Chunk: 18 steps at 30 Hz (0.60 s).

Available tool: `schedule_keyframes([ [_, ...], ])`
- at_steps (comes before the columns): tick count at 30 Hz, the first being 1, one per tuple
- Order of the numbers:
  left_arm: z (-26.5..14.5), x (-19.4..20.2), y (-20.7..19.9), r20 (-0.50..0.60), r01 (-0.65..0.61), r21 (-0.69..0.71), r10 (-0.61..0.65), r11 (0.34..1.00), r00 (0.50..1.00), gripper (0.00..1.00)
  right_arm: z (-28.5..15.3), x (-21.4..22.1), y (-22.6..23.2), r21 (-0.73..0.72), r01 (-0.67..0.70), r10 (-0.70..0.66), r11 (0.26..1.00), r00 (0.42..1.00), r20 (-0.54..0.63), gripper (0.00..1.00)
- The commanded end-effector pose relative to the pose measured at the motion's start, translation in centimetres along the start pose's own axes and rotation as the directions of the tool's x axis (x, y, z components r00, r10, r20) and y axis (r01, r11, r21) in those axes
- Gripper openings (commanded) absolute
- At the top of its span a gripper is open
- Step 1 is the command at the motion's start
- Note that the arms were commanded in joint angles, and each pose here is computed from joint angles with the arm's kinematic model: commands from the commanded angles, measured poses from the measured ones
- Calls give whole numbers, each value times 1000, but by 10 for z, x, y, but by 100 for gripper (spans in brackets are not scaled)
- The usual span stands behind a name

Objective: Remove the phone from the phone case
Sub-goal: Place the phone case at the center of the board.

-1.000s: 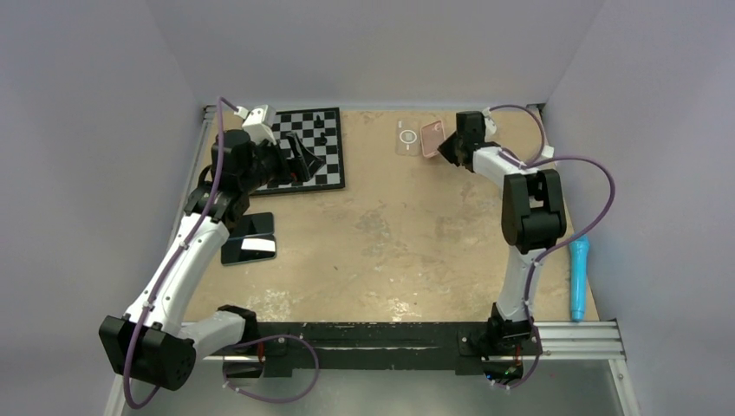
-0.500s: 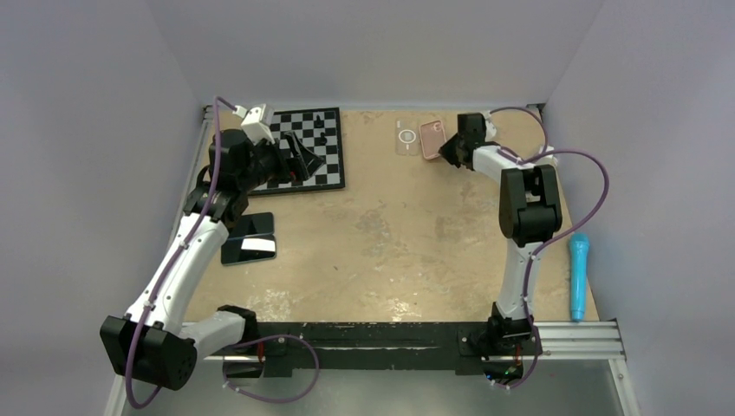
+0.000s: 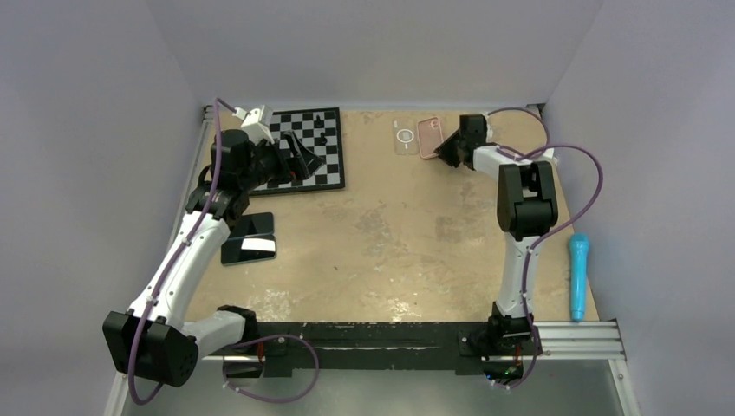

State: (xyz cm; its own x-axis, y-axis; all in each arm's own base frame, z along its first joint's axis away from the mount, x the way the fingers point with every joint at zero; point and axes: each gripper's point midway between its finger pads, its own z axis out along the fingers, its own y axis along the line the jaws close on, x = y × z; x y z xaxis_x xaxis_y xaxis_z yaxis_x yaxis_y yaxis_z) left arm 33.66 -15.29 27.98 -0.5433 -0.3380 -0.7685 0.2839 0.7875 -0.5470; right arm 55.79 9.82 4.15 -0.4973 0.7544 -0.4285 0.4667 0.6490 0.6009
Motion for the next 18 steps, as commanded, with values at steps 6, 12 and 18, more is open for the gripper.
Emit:
schedule_keyframes([
  [6,1,-10,0,38,-4,13,4,1000,999,99,-22,5,39,-201,32,-42,979,998,-46,53],
  [12,1,-11,1,44,3,0,-3,1000,999,100,-45,20,27,-219,53,-69,974,996,-64,77],
  [18,1,-11,1,43,6,2,-6,1000,999,100,-74,38,19,-246,155,-174,957,983,-59,82],
])
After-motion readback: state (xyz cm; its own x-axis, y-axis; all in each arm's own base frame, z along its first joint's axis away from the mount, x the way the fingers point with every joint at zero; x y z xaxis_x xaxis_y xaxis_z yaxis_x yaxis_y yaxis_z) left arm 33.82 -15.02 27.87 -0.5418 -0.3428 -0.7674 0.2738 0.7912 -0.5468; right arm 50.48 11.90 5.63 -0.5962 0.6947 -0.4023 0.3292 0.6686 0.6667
